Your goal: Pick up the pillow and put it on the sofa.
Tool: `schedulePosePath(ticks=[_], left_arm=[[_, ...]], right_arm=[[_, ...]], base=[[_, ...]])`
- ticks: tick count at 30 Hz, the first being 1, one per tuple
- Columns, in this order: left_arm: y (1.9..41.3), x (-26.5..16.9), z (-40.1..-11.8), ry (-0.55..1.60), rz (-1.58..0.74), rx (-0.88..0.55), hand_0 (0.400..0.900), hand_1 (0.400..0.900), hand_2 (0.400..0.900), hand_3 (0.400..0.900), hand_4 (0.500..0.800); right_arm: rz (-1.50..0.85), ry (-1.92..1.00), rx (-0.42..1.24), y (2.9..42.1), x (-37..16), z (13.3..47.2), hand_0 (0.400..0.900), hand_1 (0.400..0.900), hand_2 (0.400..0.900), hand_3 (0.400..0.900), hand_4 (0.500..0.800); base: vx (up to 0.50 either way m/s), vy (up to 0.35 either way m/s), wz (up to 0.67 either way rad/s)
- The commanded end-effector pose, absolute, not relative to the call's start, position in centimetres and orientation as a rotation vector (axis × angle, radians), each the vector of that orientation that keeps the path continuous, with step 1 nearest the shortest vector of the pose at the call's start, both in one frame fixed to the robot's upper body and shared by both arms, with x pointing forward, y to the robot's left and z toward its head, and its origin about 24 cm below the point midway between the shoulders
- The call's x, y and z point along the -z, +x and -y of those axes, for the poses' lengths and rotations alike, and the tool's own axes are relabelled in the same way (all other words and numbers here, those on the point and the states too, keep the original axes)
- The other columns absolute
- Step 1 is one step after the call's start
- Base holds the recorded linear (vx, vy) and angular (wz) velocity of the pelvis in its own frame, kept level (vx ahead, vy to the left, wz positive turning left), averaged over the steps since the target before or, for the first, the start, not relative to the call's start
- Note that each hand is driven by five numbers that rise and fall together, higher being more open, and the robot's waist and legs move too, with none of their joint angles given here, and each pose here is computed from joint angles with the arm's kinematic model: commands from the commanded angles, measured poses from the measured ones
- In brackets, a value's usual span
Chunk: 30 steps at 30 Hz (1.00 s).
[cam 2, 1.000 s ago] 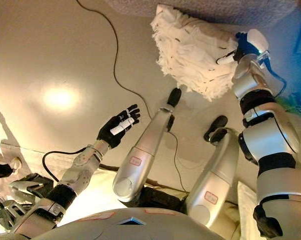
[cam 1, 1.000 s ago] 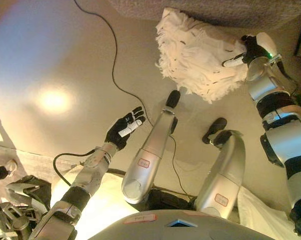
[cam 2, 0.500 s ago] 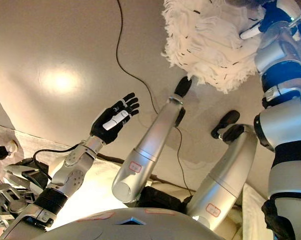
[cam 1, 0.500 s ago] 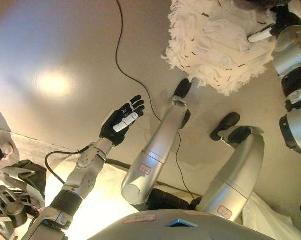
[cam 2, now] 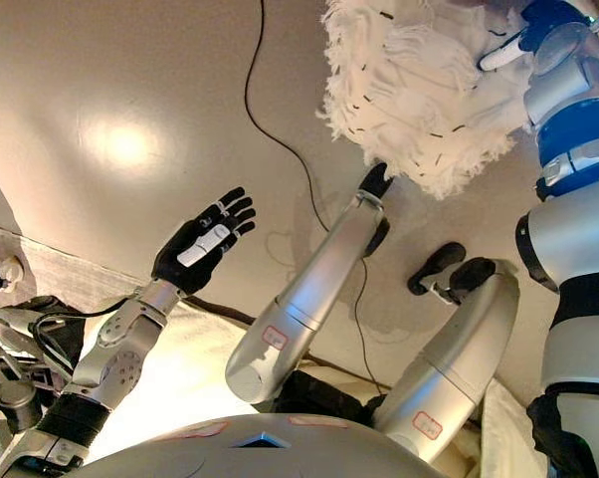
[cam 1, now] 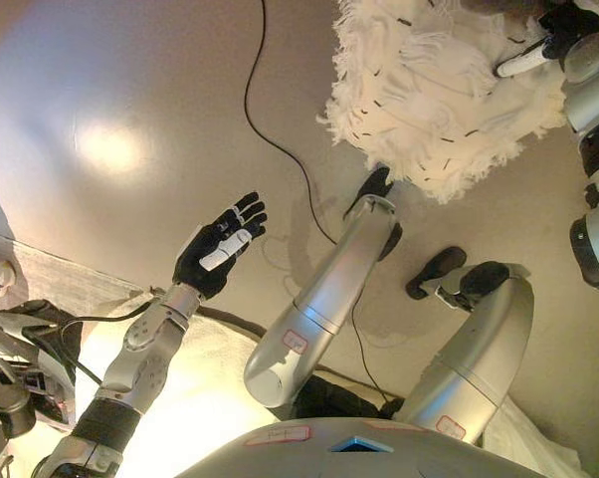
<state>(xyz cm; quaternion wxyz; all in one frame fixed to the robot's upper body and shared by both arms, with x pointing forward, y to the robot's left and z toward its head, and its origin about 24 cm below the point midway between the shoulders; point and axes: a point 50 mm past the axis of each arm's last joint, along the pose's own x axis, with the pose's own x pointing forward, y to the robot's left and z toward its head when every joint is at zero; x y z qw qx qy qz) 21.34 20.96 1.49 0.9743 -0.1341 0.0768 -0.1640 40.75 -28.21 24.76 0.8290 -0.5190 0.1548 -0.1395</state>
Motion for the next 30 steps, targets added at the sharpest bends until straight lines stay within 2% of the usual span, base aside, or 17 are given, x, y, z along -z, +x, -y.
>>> schedulePosePath(ticks=[1,7,22,30], left_arm=[[21.1,-3.5,-21.5,-0.277,-0.042,0.336,0.900,0.900,0.900,0.900,0.800],[20.9,-2.5,-21.5,-0.270,-0.095,0.321,0.900,0.900,0.900,0.900,0.800],[17.4,7.7,-24.2,-0.231,-0.605,0.158,0.900,0.900,0.900,0.900,0.800],[15.8,10.9,-24.5,-0.173,-0.798,0.059,0.900,0.900,0.900,0.900,0.800]], right_arm=[[-0.192,-1.132,0.308,40.8,-26.9,27.8,0.400,0.400,0.400,0.400,0.500],[-0.147,-1.150,0.289,40.7,-26.6,27.9,0.400,0.400,0.400,0.400,0.500],[-0.149,-1.159,-0.021,40.2,-23.5,26.9,0.400,0.400,0.400,0.400,0.500],[-0.113,-1.208,-0.147,39.5,-23.3,26.2,0.400,0.400,0.400,0.400,0.500]], base=[[-0.006,-0.009,-0.07],[0.001,-0.005,-0.06],[0.090,-0.054,-0.11],[0.103,-0.061,-0.02]])
